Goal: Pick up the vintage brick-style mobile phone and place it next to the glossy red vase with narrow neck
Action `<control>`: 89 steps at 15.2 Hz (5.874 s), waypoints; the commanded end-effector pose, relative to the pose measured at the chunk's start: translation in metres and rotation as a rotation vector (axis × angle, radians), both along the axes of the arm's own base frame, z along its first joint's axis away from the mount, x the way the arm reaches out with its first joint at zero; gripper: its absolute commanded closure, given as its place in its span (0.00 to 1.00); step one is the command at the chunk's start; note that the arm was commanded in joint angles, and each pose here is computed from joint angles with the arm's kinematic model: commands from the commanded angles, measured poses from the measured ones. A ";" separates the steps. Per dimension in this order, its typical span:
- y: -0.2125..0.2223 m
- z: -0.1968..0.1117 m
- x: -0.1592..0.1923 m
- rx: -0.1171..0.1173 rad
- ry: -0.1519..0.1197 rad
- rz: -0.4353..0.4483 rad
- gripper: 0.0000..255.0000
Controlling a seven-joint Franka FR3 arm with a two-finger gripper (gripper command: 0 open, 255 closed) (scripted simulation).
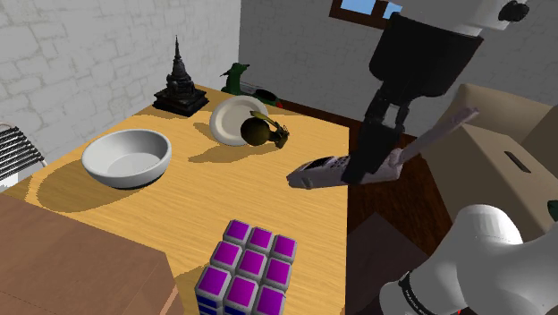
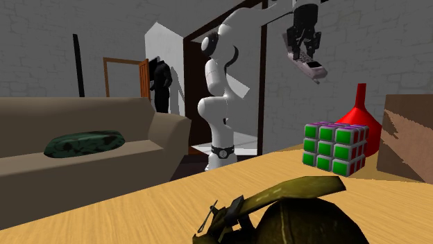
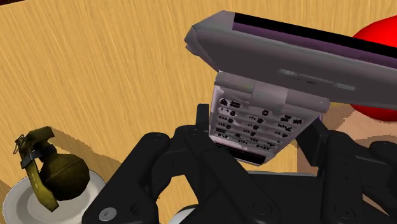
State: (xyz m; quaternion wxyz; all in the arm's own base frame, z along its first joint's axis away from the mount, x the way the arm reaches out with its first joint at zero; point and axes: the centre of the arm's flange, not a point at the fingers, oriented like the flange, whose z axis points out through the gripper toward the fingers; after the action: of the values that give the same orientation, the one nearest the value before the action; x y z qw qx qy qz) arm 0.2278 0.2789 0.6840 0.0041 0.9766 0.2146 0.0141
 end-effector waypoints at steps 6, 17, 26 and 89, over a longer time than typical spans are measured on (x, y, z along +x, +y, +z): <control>0.054 0.001 -0.073 0.000 0.000 -0.002 1.00; 0.114 -0.020 -0.154 0.000 0.000 -0.002 1.00; 0.114 -0.068 -0.154 0.000 0.000 -0.002 1.00; 0.114 -0.357 -0.154 0.000 0.000 -0.002 1.00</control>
State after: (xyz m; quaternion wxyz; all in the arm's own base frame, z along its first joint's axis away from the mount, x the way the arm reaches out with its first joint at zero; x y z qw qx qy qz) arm 0.0745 0.3937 0.3281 0.0034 0.9768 0.2138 0.0150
